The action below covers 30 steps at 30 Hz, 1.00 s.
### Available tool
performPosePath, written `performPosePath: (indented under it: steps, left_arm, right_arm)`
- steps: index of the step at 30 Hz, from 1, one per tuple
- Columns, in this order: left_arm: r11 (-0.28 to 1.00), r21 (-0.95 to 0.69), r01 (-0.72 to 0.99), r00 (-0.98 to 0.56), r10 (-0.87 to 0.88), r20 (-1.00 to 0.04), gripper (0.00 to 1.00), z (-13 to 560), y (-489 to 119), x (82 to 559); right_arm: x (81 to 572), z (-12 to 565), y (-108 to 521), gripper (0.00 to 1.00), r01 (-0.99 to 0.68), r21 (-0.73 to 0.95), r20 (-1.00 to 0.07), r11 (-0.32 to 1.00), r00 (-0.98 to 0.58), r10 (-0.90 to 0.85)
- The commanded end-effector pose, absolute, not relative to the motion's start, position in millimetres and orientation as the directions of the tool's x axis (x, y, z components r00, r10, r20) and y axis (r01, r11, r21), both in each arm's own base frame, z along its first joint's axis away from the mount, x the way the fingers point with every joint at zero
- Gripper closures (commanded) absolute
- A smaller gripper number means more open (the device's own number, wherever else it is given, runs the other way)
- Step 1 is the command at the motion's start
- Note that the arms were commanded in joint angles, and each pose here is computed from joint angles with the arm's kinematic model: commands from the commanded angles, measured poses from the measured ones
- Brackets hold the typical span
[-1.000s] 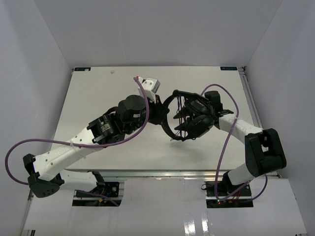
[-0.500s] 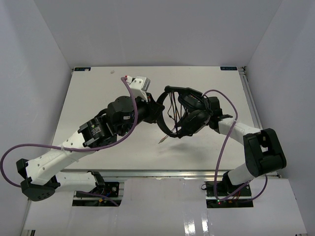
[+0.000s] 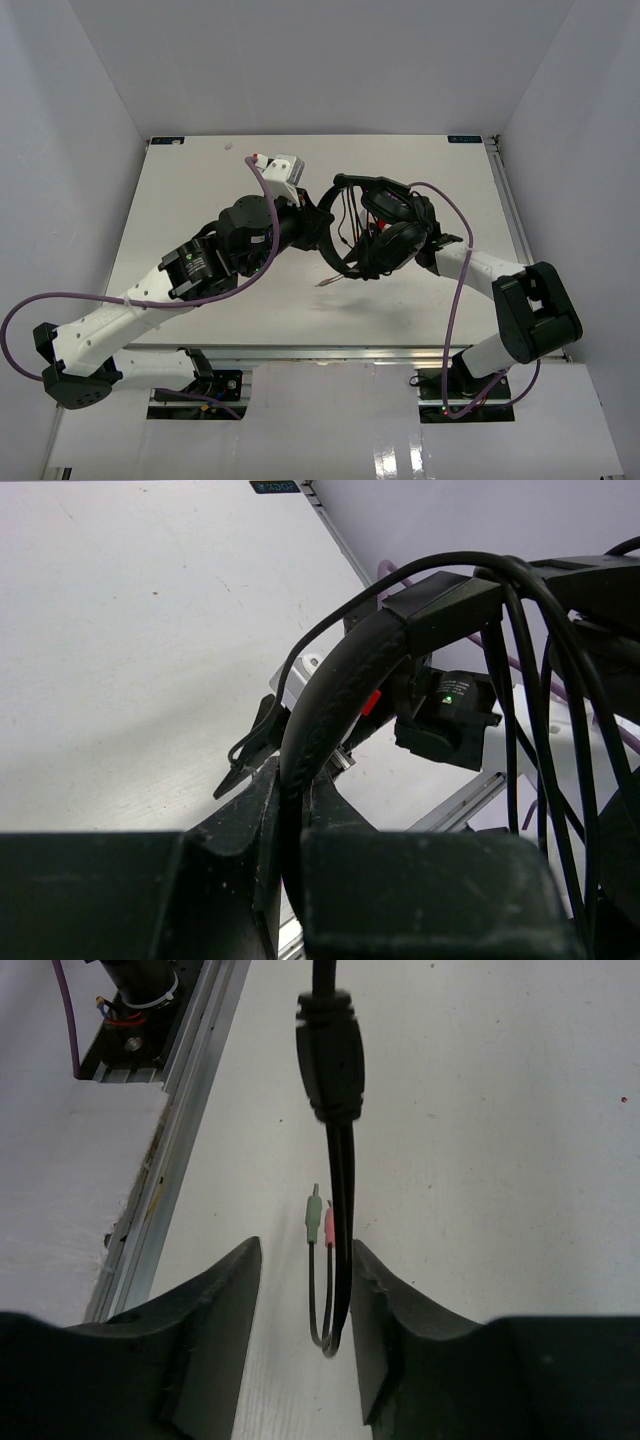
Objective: Wrap the headphones
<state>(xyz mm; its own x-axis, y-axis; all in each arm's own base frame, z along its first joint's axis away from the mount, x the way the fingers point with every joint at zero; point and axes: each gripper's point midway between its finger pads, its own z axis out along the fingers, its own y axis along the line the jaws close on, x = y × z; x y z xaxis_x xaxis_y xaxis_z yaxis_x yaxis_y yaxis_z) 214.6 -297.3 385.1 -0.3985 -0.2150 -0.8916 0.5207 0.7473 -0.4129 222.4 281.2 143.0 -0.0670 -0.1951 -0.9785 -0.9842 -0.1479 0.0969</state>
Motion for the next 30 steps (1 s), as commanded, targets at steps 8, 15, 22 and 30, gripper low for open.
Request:
performPosePath:
  steps: [8, 15, 22, 30]
  left_arm:
    - [0.738, -0.518, 0.432, -0.326, -0.408, -0.853, 1.00, 423.2, -269.4, 220.5]
    - [0.753, -0.603, 0.262, -0.203, -0.568, -0.798, 1.00, 424.8, -234.4, 240.8]
    - [0.737, -0.660, 0.146, -0.115, -0.650, -0.751, 1.00, 422.8, -217.6, 254.3]
    - [0.772, -0.635, 0.043, -0.062, -0.632, -0.773, 1.00, 411.2, -203.6, 269.0]
  right_arm:
    - [223.3, 165.9, 280.3, 0.92, -0.991, 0.060, -0.983, -0.118, -0.038, -0.178]
    - [215.5, 169.3, 265.6, 0.92, -1.000, -0.022, -0.959, -0.007, 0.023, -0.284]
    - [209.7, 163.3, 239.9, 0.92, -0.992, -0.127, -0.852, 0.006, 0.106, -0.512]
    - [220.0, 194.6, 203.0, 0.92, -0.925, -0.378, -0.688, -0.033, 0.305, -0.659]
